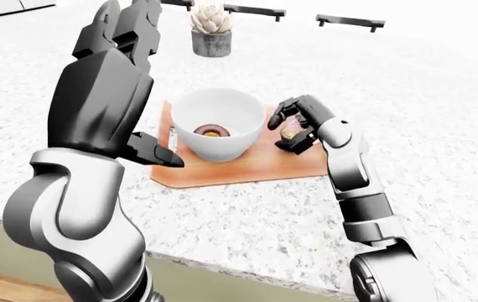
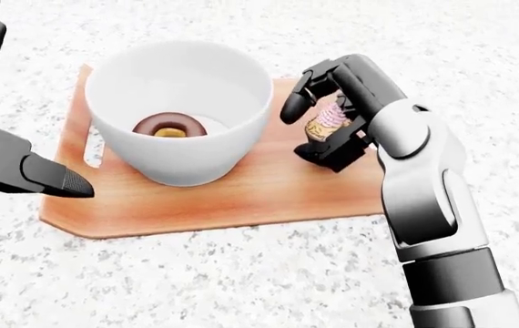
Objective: Pick up the bowl with donut and place it on the tray. Pick up the cupcake and place it on the tray.
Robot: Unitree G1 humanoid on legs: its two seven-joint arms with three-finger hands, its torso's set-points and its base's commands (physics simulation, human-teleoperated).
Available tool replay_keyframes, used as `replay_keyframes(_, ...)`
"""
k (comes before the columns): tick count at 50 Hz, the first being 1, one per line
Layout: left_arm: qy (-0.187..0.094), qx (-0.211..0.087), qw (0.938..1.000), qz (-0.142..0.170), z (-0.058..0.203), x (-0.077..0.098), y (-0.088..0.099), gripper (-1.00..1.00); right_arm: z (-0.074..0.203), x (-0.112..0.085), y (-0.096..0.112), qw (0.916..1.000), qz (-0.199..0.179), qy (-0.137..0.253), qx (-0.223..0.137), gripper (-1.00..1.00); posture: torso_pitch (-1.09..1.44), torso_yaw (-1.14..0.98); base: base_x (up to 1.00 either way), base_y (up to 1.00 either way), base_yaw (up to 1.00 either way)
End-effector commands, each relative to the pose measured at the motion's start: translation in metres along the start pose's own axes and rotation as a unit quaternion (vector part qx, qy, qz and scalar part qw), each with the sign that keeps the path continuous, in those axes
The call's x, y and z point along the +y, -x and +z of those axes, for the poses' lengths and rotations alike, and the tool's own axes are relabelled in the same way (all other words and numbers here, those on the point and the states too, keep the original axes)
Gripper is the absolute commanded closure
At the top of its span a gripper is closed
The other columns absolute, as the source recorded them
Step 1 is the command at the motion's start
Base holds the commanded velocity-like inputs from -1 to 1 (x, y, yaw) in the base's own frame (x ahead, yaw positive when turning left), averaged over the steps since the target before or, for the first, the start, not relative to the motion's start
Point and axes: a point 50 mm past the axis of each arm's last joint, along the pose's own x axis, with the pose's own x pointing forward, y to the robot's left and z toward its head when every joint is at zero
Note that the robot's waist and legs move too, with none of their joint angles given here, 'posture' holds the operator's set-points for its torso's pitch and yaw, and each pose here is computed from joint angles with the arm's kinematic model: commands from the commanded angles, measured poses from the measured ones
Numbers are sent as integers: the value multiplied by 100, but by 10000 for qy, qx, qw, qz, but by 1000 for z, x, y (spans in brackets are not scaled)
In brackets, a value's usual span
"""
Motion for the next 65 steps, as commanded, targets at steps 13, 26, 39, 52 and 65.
replay_keyframes(13,-54,-118,9996,259,3,8,0,-100,5,3,3,9998,-59,-1,-173,-46,0,0,0,0,0)
replay_keyframes(26,-63,-122,9996,256,4,10,0,-100,18,-16,13,9994,-187,-44,-281,-47,0,0,0,0,0)
replay_keyframes(39,-45,-126,9995,276,6,13,-1,-100,61,-65,56,9950,-618,-171,-768,-44,0,0,0,0,0)
replay_keyframes(52,-48,-126,9995,280,7,14,-3,-100,100,-108,105,9875,-973,-195,-1223,-48,0,0,0,0,0)
replay_keyframes(65,-21,-61,9989,462,5,32,-7,-100,108,-115,136,9824,-1104,-209,-1490,-56,0,0,0,0,0)
